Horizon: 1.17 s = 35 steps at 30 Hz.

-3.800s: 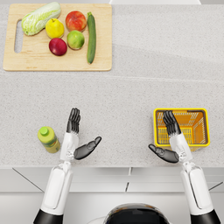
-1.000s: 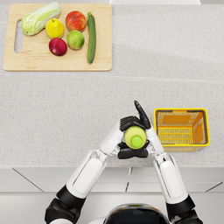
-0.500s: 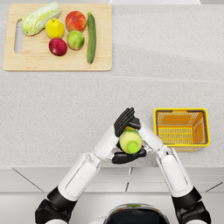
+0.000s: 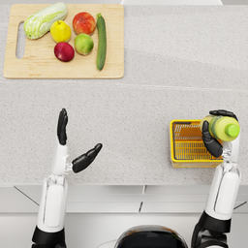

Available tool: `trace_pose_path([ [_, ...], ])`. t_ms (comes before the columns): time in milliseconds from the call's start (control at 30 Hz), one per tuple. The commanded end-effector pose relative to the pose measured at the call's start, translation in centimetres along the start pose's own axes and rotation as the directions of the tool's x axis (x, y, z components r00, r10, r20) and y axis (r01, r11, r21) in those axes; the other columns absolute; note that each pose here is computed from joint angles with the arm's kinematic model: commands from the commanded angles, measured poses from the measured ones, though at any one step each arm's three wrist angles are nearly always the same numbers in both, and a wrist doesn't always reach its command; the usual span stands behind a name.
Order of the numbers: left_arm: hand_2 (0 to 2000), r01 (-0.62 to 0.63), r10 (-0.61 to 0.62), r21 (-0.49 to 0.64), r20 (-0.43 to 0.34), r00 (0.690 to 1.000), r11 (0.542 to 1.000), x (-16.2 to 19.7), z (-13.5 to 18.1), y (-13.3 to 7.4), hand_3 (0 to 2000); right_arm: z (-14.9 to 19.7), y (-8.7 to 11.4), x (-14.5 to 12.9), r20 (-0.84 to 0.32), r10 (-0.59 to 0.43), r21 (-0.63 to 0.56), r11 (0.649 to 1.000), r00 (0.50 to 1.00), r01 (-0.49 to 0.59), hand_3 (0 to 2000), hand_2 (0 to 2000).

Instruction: Pick up the green tea and place it into the yellow basket

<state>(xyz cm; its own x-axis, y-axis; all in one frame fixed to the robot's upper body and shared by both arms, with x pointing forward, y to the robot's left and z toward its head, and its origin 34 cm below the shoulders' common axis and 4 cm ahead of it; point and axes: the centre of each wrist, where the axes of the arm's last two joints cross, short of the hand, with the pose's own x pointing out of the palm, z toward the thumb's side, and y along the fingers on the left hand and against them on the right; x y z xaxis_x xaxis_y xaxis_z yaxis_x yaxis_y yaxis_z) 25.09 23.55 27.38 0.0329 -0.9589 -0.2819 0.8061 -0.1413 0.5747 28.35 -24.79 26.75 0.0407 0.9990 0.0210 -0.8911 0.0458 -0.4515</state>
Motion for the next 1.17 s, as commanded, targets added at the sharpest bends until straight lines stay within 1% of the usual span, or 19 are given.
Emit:
trace_pose_path([
  [33,0,-0.014,0.014,-0.033,0.002,1.000,0.999,-0.3,-1.0,0.3,0,-2.8,1.1,0.3,0.016,0.005,0.167,0.986,1.000,-0.007,2000,2000],
  [67,0,-0.019,0.019,-0.038,0.003,1.000,0.999,-0.3,-1.1,0.3,0,-3.6,1.5,0.7,0.020,0.021,0.241,0.970,1.000,-0.025,2000,2000],
  [133,0,-0.030,0.030,-0.049,0.006,1.000,0.998,-0.5,-1.5,0.6,0,-4.6,2.1,1.4,0.026,0.027,0.334,0.942,0.999,-0.035,2000,2000],
  [200,0,-0.026,0.027,-0.054,0.014,1.000,0.998,-0.2,-1.7,0.8,0,-4.8,2.1,1.5,0.028,0.045,0.363,0.930,0.999,-0.052,2000,2000],
  [233,0,-0.028,0.029,-0.060,0.017,0.999,0.998,-0.2,-1.9,0.9,0,-5.0,1.8,1.4,0.028,0.039,0.378,0.925,0.999,-0.047,1673,639],
  [267,0,-0.032,0.033,-0.066,0.018,0.999,0.997,-0.3,-2.0,0.9,0,-5.0,1.7,1.3,0.027,0.035,0.384,0.922,0.999,-0.042,1347,0],
  [300,0,-0.036,0.038,-0.070,0.019,0.999,0.997,-0.3,-2.1,0.8,0,-4.9,1.6,1.2,0.025,0.016,0.385,0.923,1.000,-0.025,1020,0],
  [333,0,-0.038,0.040,-0.070,0.020,0.999,0.997,-0.3,-2.1,0.8,0,-4.5,1.6,1.3,0.023,-0.009,0.281,0.960,1.000,0.002,693,0],
  [367,0,-0.043,0.045,-0.065,0.023,0.999,0.997,-0.4,-2.1,1.1,0,-3.9,1.8,1.7,0.022,-0.018,0.194,0.981,1.000,0.014,367,0],
  [400,0,-0.044,0.046,-0.055,0.029,0.999,0.997,-0.3,-2.0,1.7,0,-2.9,2.0,2.2,0.022,-0.016,0.109,0.994,1.000,0.013,40,0],
  [433,0,-0.064,0.065,-0.039,0.032,0.997,0.997,-0.7,-1.8,2.7,0,-1.4,1.7,2.8,0.020,-0.001,0.015,1.000,1.000,0.000,0,0],
  [500,0,-0.106,0.106,0.003,0.034,0.994,0.994,-1.7,-0.9,4.2,0,1.6,0.4,2.7,0.004,-0.006,-0.146,0.989,1.000,0.007,0,0],
  [533,0,-0.126,0.125,0.011,0.033,0.992,0.992,-2.3,-0.8,4.7,0,2.3,-0.1,2.3,-0.003,-0.019,-0.184,0.983,1.000,0.018,0,0],
  [567,0,-0.142,0.142,0.013,0.032,0.989,0.990,-2.7,-0.7,4.6,0,2.5,-0.5,1.8,-0.008,-0.037,-0.199,0.979,0.999,0.034,0,0],
  [667,0,-0.203,0.203,0.000,0.024,0.979,0.979,-4.1,-1.0,3.5,0,2.4,-0.2,0.6,-0.001,-0.093,-0.213,0.973,0.996,0.091,0,0],
  [733,0,-0.236,0.236,-0.003,0.021,0.972,0.972,-4.9,-1.0,3.1,0,2.3,0.0,0.2,0.000,-0.108,-0.214,0.971,0.994,0.105,0,0],
  [833,0,-0.233,0.234,-0.031,0.023,0.972,0.972,-4.6,-1.6,2.5,0,1.7,0.1,0.1,0.000,-0.113,-0.193,0.975,0.994,0.111,0,0],
  [867,0,-0.216,0.217,-0.030,0.028,0.976,0.976,-4.2,-1.6,2.7,0,1.6,0.2,0.4,0.001,-0.104,-0.189,0.977,0.995,0.103,0,0],
  [1167,0,-0.229,0.230,-0.046,0.028,0.973,0.972,-4.4,-2.0,2.2,0,1.3,0.4,0.2,0.001,-0.114,-0.180,0.977,0.994,0.112,0,0],
])
